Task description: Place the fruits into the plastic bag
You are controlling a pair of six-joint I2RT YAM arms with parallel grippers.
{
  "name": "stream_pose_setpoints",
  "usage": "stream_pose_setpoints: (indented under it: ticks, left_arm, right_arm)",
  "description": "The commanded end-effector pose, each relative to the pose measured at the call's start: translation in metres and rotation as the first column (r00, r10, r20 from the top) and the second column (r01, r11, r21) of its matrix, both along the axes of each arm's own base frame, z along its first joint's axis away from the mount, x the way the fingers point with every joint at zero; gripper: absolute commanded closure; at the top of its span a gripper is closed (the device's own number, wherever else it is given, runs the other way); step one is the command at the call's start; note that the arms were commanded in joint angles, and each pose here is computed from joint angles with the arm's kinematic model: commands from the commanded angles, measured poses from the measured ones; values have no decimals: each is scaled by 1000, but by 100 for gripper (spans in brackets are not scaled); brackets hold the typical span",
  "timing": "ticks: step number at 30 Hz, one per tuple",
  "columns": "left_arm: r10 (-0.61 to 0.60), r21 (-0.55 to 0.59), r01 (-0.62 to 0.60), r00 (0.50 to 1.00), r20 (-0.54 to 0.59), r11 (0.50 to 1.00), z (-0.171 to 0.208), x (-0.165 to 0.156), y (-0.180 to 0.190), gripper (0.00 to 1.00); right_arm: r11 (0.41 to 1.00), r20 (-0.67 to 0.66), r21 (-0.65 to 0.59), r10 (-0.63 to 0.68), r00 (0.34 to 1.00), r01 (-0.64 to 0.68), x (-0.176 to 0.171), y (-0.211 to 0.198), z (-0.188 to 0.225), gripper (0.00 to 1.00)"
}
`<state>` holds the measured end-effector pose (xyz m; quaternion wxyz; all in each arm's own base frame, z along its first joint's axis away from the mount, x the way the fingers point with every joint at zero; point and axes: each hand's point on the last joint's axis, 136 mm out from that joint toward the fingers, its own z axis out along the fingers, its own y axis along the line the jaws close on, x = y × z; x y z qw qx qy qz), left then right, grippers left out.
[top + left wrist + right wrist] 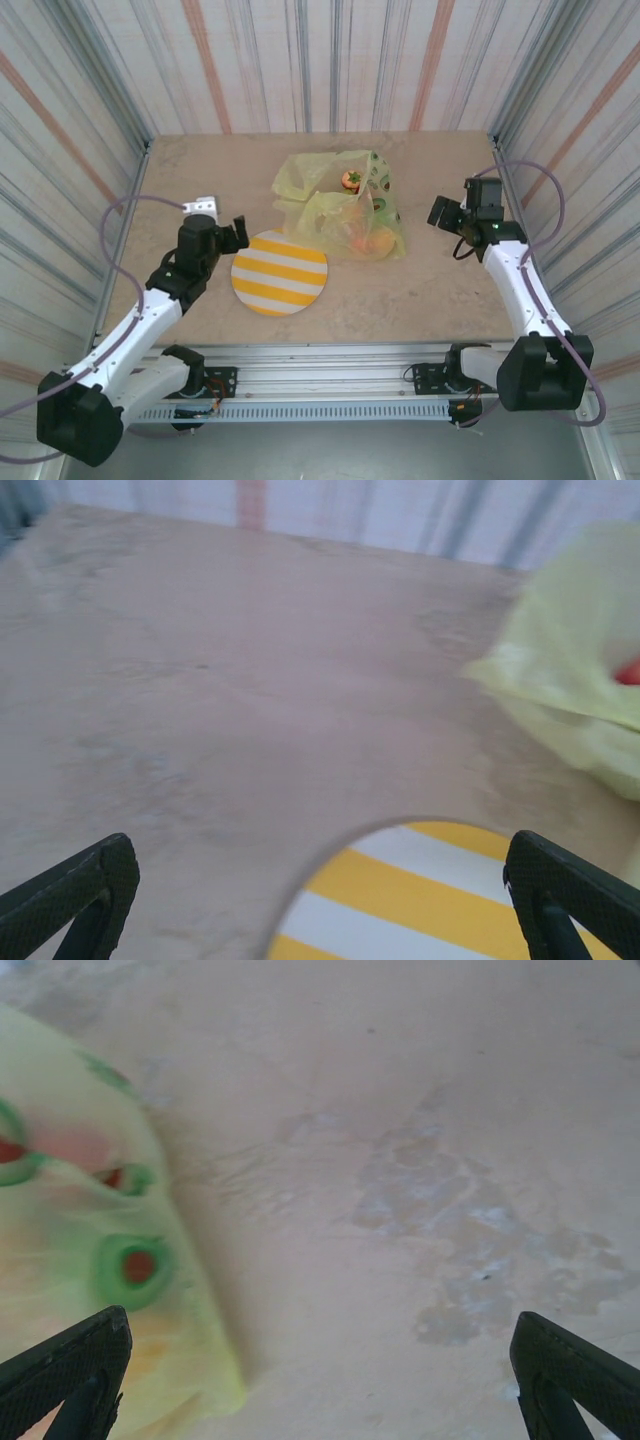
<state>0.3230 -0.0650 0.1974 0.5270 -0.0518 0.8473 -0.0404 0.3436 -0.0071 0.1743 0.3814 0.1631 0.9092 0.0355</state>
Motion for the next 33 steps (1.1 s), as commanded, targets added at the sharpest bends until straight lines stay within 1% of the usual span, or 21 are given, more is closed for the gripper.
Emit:
stream_pose_setpoints:
  ticks: [1,3,5,10,12,13,17,20,22,23,25,28,29,31,32,33]
  left_arm:
    - [95,61,-98,994,45,993,-4,6,32,1]
    - [137,67,-138,990,27,988,-20,10,48,1]
    - [161,98,-161,987,9,982,-33,15,63,1]
    - [120,219,-110,992,-34,969,-58,26,71,1]
    - [108,233,-101,994,-18,967,-61,29,71,1]
    - [93,236,-90,996,1,968,-64,31,69,1]
    - [57,234,-68,997,52,970,-74,36,70,1]
    - [44,202,-54,997,57,978,-80,42,74,1]
    - [30,168,-46,995,95,985,-77,45,74,1]
    - [29,141,-46,992,120,989,-75,46,76,1]
    - [16,126,-30,994,111,992,-76,51,76,1]
    - [-20,135,3,993,120,991,-84,56,72,1]
    - [-33,138,17,992,121,990,-88,57,70,1]
    - [-62,135,47,992,109,990,-101,62,65,1]
    - [-70,148,51,989,127,988,-102,67,65,1]
    - [-85,149,67,989,118,987,-101,70,62,1]
  right_arm:
    - [984,142,-122,-113,983,131,12,-32,-1,1]
    - [971,155,-162,-152,976,177,10,-42,-22,1]
    - [962,152,-188,-169,974,197,7,-48,-46,1]
    - [955,191,-202,-178,965,216,5,-52,-77,1]
    - [957,245,-203,-154,957,206,10,-50,-77,1]
    - [959,237,-207,-140,961,191,11,-47,-77,1]
    - [961,285,-240,-66,956,138,24,-40,-71,1]
    - [962,334,-249,-24,942,113,29,-35,-66,1]
    - [964,380,-248,6,925,96,30,-32,-62,1]
    - [965,392,-247,15,920,89,31,-32,-63,1]
    - [969,405,-236,24,914,79,34,-31,-71,1]
    - [973,394,-222,30,919,63,39,-31,-87,1]
    - [971,410,-229,33,911,68,42,-32,-86,1]
    - [974,356,-223,54,933,28,45,-27,-90,1]
    - [973,365,-228,68,928,18,47,-25,-89,1]
    - [973,368,-229,69,927,18,47,-25,-89,1]
